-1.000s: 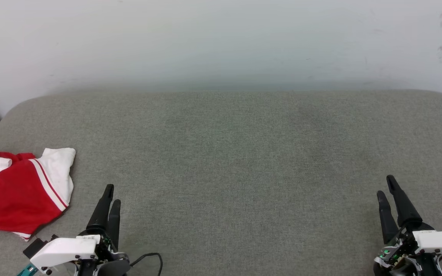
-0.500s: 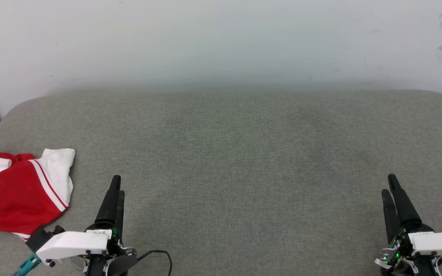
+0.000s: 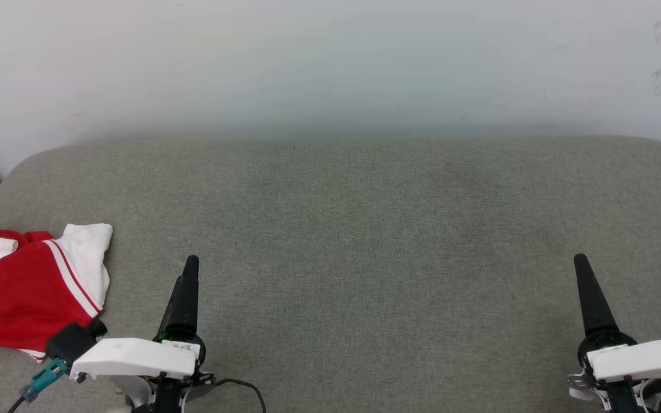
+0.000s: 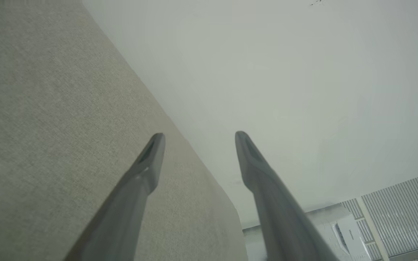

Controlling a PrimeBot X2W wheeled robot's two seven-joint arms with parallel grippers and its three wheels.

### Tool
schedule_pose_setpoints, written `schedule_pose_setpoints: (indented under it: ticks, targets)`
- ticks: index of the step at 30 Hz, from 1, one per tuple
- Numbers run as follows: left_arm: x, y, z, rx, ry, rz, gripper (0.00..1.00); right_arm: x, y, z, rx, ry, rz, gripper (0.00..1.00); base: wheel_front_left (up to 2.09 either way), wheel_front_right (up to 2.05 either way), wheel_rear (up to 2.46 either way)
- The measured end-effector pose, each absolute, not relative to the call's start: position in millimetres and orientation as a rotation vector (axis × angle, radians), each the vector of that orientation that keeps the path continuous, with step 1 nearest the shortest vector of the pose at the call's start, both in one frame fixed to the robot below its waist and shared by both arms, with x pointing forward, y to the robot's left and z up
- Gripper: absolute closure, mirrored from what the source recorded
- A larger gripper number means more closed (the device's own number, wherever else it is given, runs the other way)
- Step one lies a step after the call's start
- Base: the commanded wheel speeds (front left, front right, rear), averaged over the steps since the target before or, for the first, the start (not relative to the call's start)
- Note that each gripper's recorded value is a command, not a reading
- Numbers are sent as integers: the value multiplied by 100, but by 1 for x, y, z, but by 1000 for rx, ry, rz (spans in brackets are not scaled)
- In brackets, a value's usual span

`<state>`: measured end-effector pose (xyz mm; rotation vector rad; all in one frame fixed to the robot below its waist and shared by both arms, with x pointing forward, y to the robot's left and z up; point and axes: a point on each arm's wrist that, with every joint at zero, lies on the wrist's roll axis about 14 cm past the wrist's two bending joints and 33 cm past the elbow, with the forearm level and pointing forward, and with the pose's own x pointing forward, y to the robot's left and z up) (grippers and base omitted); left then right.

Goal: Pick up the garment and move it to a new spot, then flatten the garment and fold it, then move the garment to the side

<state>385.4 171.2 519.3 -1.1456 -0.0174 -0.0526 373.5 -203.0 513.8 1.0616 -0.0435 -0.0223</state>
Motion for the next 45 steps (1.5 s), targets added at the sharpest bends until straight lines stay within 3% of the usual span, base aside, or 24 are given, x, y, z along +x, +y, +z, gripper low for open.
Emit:
schedule_pose_setpoints:
  ticks: [23,45]
  targets:
    - [382,150,521,-607,-16,-109,0,372,-182,525,572,-38,59,0,0,0,0]
    - [379,139,528,-312,-66,-145,0,371,-175,535,299,-59,89,0,0,0,0]
